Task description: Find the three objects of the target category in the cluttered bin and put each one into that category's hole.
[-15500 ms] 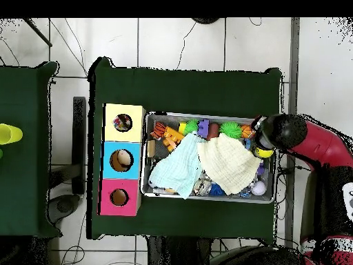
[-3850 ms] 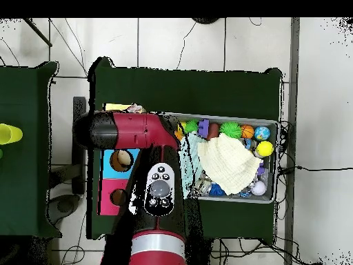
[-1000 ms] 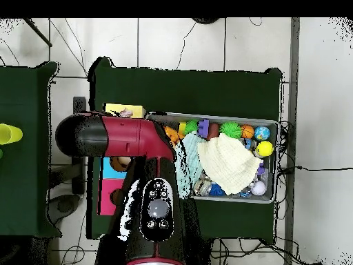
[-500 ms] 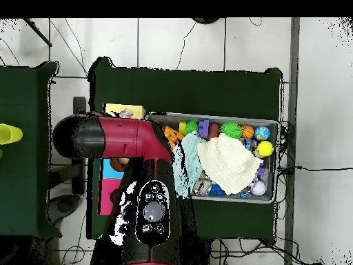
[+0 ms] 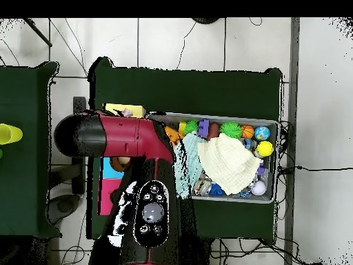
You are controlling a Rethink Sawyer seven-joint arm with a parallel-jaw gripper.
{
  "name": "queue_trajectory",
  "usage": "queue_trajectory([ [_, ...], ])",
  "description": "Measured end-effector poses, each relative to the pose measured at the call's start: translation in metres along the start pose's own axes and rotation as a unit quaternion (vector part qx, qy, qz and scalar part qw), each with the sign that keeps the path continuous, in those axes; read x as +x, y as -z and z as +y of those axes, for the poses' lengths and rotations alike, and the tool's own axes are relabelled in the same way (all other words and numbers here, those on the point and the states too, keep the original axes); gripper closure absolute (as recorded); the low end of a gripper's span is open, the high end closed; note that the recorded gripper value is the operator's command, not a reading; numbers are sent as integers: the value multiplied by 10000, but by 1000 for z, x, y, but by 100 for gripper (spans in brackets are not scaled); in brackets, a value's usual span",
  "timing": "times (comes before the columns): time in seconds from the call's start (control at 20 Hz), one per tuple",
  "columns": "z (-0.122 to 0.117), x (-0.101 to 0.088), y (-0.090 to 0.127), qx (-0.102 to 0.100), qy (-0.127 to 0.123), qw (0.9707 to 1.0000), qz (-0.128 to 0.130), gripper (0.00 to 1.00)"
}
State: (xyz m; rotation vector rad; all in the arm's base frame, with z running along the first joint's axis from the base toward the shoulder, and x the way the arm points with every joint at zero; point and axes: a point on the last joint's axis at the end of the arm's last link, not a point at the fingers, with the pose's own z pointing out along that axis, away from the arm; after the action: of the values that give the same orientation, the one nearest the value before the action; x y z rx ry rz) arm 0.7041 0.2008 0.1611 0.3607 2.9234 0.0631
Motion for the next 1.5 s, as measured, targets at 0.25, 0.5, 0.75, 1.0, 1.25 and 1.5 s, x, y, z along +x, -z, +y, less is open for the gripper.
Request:
queue_trajectory([
  [0.25, -13, -9, -4, 134, -34, 9999, -67, 100],
  [0.5, -19, -11, -10, 208, -44, 9997, -70, 100],
  [0.75, -23, -7, -21, 260, -48, 9997, 6, 100],
  [1.0, -25, -2, -31, 290, -45, 9995, 83, 100],
  [1.25, -25, 0, -36, 304, -46, 9995, 122, 100],
  [1.5, -26, 3, -42, 322, -45, 9993, 170, 100],
])
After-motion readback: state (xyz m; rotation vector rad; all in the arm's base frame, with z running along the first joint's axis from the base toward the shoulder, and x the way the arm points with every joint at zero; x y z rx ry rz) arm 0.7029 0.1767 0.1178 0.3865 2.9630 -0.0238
